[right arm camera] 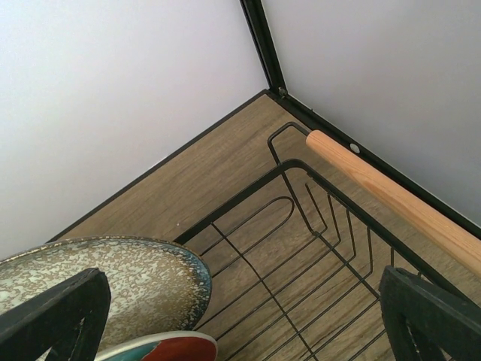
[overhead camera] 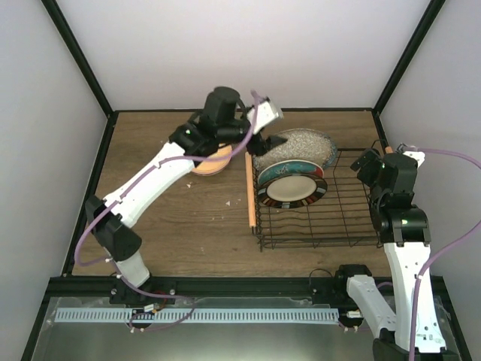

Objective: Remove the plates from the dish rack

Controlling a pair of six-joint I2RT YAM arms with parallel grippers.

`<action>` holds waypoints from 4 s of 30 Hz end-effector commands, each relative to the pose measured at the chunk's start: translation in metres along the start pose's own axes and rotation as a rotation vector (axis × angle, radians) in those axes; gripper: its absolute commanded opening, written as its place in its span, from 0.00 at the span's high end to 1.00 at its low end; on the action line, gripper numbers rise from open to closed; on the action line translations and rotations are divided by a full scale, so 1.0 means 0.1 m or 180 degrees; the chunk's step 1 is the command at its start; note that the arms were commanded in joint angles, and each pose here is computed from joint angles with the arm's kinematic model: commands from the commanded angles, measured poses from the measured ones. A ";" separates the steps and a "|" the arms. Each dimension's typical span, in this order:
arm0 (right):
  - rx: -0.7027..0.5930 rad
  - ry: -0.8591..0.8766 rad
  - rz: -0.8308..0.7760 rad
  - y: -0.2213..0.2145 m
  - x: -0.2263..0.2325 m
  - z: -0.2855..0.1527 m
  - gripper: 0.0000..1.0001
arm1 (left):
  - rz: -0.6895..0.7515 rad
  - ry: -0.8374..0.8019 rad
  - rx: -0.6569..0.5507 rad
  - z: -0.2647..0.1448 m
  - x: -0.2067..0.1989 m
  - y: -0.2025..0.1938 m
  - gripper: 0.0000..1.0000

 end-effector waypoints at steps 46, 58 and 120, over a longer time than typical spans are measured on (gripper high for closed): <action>-0.0180 0.0049 -0.0187 0.08 -0.04 -0.18 0.00 | 0.0882 -0.0556 0.1144 0.95 -1.10 -1.22 0.96; -0.0181 0.0051 -0.0176 0.06 -0.05 -0.18 0.00 | 0.0783 -0.0207 0.0578 0.75 -0.88 -0.27 0.96; -0.0150 0.0025 -0.0200 0.10 0.02 -0.07 0.00 | -0.3802 0.1391 0.0058 -1.40 2.04 -3.06 0.96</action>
Point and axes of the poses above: each gripper's point midway between its finger pads, its own z axis out along the fingers, its own x axis along the line the jaws close on, y = z × x, the point moved 1 cm from there along -z, back along the fingers, and after that the axes turned 4 degrees about z, right-handed, at the moved point
